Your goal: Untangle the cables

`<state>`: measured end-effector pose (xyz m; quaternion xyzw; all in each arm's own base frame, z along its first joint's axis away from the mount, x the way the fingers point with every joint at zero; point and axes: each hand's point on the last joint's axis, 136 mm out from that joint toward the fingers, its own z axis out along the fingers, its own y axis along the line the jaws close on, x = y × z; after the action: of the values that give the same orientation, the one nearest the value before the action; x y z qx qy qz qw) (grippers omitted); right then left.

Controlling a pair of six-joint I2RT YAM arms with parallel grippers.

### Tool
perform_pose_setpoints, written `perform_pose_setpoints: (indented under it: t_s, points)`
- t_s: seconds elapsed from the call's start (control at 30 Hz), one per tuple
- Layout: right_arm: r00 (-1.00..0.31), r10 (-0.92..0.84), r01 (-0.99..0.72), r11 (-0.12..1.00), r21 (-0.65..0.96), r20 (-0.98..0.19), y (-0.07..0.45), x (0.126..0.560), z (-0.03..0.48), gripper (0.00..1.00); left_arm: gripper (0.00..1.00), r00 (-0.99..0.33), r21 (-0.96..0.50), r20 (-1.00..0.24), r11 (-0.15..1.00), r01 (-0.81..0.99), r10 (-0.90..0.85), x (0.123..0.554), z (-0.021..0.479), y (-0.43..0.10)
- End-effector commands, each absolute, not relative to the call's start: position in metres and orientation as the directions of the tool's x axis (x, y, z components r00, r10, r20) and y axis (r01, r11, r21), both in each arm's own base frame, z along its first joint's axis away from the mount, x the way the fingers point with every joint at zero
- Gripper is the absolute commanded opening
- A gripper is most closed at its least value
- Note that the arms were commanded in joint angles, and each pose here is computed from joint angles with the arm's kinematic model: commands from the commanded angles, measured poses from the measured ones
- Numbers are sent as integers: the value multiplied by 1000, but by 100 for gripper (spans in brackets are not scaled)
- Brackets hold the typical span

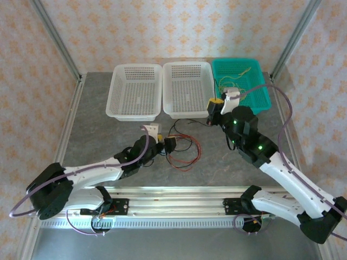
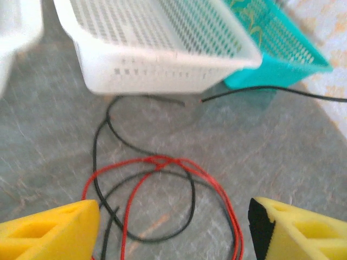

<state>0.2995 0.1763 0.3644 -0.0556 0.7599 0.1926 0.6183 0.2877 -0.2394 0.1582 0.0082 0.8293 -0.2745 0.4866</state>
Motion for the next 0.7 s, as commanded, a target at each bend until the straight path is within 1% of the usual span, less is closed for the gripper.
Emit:
perform_pose_setpoints:
  t_s: [0.0,0.17,0.4,0.67]
  points:
    - [-251,148,-204,958,202,-956,167,318,365,0,76,-404,-439,-858,861,257,-317,298,196,-225]
    - [-260,120,-108,983,152,-958,173,352,371,0,78,-350,-443,-868,868,224,-353,310,218,-210]
    - [-242,162,-41,983,177,-957,173,402,399,0,78,-305,-454,-872,865,212,-383,333,243,-202]
    - [-292,164,-18,984,177,-942,175,464,387,0,78,-299,-426,-883,886,182,-363,369,267,-201]
